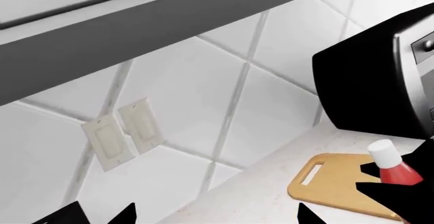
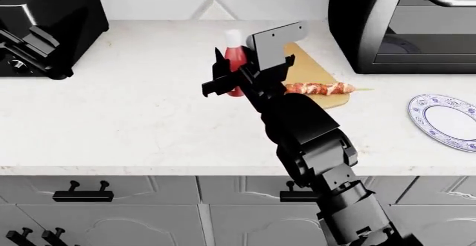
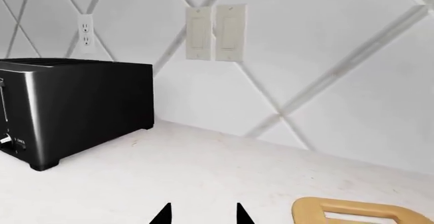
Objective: Pick the skewer from the plate and place it on the cutting board. Then pick the condiment bottle from the cabinet and place it next to the cutting board.
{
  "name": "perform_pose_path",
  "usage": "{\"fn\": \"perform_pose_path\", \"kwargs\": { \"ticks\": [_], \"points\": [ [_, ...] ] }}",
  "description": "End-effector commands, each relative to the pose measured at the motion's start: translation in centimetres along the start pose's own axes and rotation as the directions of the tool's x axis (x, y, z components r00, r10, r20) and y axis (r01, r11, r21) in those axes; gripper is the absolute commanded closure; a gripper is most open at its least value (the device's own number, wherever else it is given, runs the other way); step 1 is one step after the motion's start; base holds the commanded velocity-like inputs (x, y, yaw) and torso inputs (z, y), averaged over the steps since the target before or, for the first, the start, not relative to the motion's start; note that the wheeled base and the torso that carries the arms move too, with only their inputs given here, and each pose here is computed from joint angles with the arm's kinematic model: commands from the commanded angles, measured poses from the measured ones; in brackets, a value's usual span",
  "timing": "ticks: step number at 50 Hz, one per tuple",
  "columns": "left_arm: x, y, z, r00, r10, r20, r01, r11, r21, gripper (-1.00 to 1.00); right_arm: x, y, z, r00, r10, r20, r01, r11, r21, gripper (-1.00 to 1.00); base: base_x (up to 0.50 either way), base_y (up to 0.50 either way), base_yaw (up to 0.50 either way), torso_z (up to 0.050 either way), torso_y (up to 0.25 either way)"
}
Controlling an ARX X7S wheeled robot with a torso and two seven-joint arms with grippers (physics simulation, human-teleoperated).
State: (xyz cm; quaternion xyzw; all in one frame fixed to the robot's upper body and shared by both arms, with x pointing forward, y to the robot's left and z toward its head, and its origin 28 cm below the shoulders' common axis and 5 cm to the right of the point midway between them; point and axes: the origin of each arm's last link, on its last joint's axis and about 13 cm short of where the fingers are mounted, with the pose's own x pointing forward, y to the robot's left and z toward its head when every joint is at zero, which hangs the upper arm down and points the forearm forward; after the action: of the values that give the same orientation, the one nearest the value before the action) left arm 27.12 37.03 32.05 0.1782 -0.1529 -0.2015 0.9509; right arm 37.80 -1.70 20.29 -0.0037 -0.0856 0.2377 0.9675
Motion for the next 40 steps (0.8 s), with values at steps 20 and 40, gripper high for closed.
{"fn": "perform_pose_path", "kwargs": {
  "ticks": [20, 40],
  "points": [
    [0.0, 0.0, 0.1, 1.0, -0.004, 0.003, 0.004, 1.0, 0.004, -1.0, 0.1, 0.1, -1.1, 0.999, -0.025, -0.022, 0.025, 1.0, -0.016, 1.0, 0.0, 0.0, 0.0, 0.0, 0.0],
    [0.0, 0.0, 0.3, 1.0, -0.008, 0.008, 0.008, 1.0, 0.003, -1.0, 0.1, 0.4, -2.0, 0.999, -0.021, -0.048, 0.021, 1.0, 0.009, 1.0, 0.0, 0.0, 0.0, 0.001, 0.001]
  ]
}}
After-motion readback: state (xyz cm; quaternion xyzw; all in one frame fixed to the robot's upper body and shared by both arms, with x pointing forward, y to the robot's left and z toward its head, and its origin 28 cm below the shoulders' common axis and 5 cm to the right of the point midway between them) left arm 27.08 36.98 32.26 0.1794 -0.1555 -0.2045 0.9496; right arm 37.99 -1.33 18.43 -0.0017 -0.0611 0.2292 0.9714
